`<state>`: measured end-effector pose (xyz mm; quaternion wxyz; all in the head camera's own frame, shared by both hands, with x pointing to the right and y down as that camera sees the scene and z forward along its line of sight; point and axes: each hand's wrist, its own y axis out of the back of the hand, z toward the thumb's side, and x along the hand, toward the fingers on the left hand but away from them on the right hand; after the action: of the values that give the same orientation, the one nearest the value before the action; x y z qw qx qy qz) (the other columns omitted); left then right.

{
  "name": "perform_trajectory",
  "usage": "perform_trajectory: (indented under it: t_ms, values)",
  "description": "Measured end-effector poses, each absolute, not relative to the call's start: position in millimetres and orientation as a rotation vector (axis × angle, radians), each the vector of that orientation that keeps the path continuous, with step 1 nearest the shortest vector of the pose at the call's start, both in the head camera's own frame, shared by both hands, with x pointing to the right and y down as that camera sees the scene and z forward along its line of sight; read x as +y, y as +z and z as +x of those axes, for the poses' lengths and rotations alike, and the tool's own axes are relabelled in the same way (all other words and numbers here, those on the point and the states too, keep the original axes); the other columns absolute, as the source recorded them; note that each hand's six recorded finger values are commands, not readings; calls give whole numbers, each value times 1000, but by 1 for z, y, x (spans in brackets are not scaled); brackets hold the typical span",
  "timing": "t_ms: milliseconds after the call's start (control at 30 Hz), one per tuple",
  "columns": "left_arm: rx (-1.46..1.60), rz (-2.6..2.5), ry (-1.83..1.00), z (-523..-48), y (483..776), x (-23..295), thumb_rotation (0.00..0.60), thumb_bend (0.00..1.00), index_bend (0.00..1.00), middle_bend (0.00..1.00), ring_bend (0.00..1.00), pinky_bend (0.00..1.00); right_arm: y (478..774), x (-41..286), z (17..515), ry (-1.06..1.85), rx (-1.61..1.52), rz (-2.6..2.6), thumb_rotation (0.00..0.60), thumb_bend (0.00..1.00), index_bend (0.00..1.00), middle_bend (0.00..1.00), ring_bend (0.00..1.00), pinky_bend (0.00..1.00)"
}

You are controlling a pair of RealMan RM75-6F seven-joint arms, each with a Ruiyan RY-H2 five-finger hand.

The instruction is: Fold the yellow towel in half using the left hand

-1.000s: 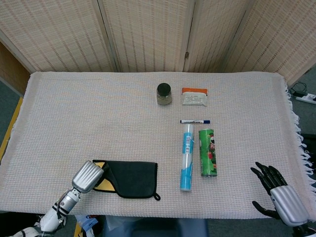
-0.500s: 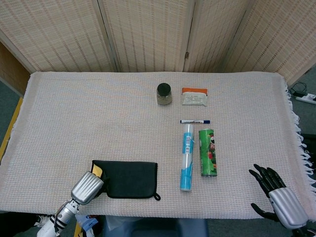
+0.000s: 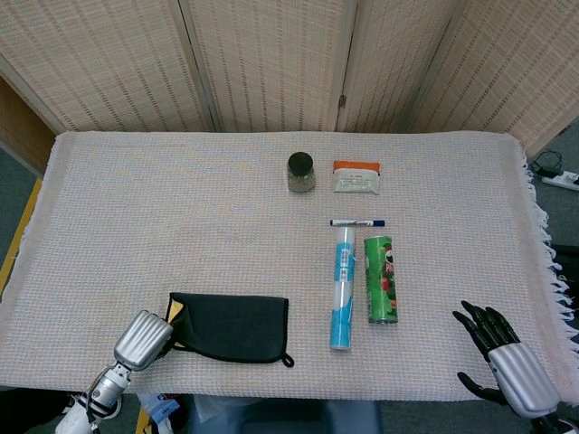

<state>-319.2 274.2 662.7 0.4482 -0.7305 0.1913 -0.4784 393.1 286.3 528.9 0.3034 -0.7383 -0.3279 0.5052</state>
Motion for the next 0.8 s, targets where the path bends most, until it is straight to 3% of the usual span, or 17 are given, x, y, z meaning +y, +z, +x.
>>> perform_trajectory:
  t_ms: [667, 733, 800]
  values:
    - [485, -1946, -1202, -323, 664, 307, 600, 469, 709, 1000, 1000, 1000, 530, 287, 391, 1338, -863, -1951, 600, 310, 0, 0, 0, 0]
    - [483, -1952, -1209, -324, 667, 307, 600, 468, 674, 1000, 1000, 1000, 529, 287, 391, 1338, -866, -1949, 600, 310, 0, 0, 0, 0]
    - [483, -1953, -1214, -325, 668, 306, 600, 467, 573, 1000, 1000, 1000, 530, 287, 392, 1341, -868, -1947, 600, 310, 0, 0, 0, 0]
